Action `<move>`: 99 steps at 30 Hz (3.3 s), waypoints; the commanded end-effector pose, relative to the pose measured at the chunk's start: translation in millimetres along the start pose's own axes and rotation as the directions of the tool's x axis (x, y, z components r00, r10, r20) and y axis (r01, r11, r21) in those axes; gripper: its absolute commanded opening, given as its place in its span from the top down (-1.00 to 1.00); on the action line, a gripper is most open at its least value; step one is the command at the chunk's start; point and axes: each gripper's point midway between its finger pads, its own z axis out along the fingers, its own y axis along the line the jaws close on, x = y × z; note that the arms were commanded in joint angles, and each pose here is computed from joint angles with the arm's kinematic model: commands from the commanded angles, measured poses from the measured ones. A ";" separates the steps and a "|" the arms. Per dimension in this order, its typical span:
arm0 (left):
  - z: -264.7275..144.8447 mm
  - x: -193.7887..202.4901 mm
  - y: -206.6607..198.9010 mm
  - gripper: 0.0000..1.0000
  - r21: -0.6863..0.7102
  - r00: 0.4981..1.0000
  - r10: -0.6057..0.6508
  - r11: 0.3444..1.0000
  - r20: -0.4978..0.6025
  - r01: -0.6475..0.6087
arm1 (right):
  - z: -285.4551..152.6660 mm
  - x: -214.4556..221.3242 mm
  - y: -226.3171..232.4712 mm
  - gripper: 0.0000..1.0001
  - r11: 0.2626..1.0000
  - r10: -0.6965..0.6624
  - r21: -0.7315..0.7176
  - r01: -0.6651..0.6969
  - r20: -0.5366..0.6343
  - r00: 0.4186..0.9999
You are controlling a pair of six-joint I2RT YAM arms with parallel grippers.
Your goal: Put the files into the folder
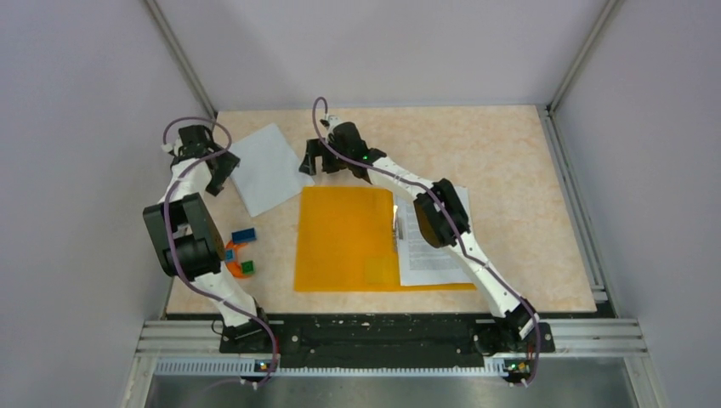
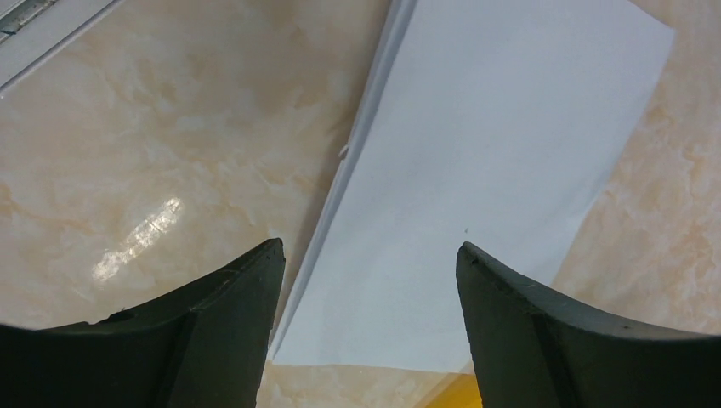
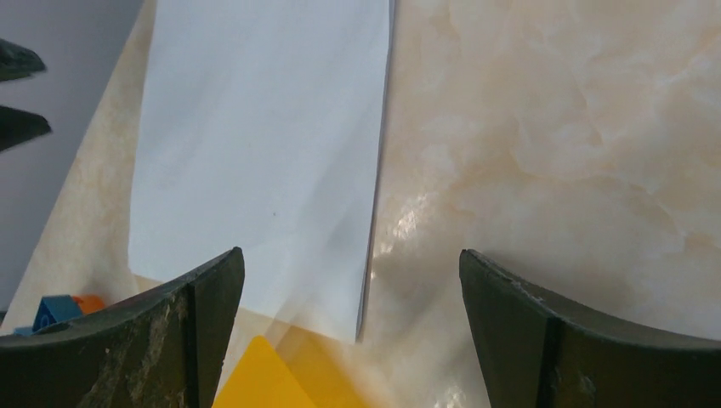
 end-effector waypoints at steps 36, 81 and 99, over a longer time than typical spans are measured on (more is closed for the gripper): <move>64.0 47.3 2.0 -0.45 0.231 0.965 -0.040 0.968 -0.260 0.102 | 36.6 2.4 42.6 -0.73 0.945 0.176 -0.294 -0.141 0.094 0.980; 67.1 54.5 23.9 0.13 0.061 0.958 -0.018 0.997 -0.286 0.037 | 27.1 -8.1 46.1 -0.70 0.938 0.186 -0.310 -0.154 0.078 0.979; -3.5 15.4 -96.2 1.00 0.320 0.979 0.196 0.932 -0.055 -0.169 | -41.2 -101.5 76.0 -0.74 0.953 0.043 -0.304 0.018 0.194 0.980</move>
